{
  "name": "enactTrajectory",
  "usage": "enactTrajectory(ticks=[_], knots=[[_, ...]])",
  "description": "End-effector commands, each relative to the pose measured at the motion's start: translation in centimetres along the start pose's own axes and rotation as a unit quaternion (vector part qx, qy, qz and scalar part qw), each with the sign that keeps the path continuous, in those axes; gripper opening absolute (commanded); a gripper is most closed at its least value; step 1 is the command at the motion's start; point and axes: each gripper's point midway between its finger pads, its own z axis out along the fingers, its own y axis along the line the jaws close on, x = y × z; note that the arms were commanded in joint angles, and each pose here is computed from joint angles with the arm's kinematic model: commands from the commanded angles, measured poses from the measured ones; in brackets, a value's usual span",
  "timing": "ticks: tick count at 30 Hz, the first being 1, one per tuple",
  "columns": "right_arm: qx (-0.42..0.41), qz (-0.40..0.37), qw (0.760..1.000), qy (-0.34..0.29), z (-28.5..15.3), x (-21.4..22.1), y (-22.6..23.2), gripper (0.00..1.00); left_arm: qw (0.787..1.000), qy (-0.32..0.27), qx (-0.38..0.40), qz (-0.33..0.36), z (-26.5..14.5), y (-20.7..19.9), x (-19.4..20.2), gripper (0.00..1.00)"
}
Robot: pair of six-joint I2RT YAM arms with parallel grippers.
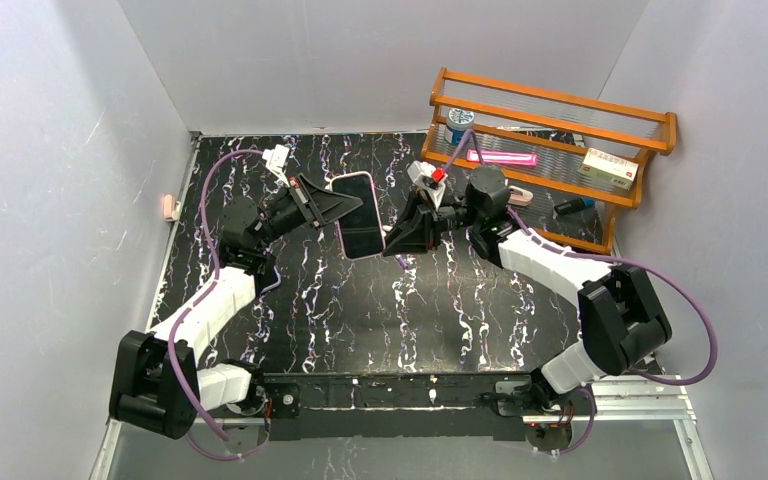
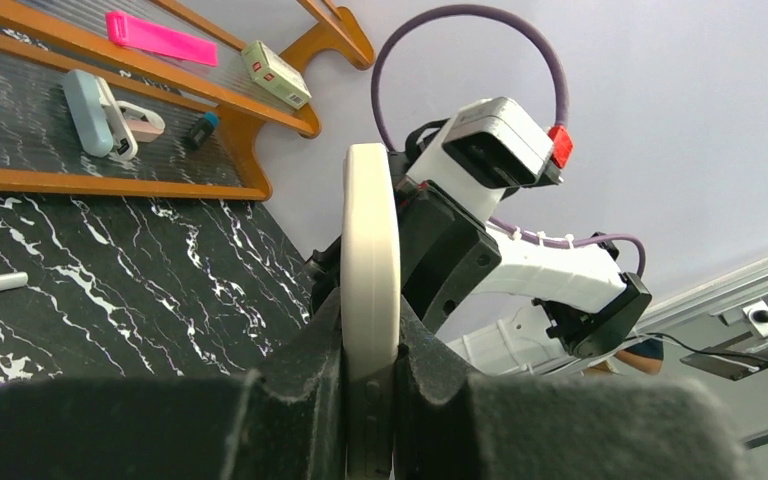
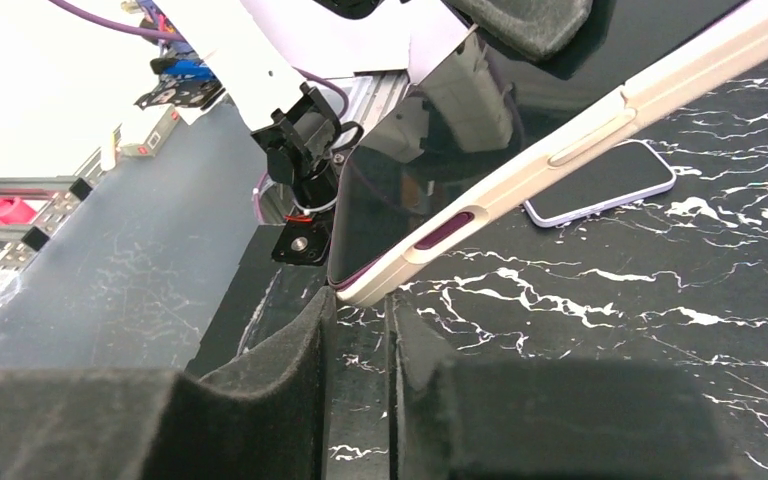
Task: Take the phone out of the phone case
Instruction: Remove the phone case from the phone.
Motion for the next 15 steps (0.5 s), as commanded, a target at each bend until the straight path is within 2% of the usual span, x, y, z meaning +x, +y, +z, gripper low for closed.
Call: enactTrajectory(ticks=[1, 7, 15], knots=[[0.041, -0.049, 0.998, -0.004, 0.6, -1.5, -3.0, 0.19, 0.997, 0.022, 0.071, 0.018, 1.1, -5.3, 0.4, 0.0], [0.078, -0.072, 0.994, 0.012, 0.6, -1.1, -5.4, 0.1, 0.996, 0.029, 0.079, 0.004, 1.1, -6.1, 0.8, 0.0], [0.16, -0.102, 0.982, 0.005, -0.3, -2.1, -7.9, 0.06, 0.997, 0.032, 0.07, -0.011, 1.2, -5.2, 1.5, 0.0]])
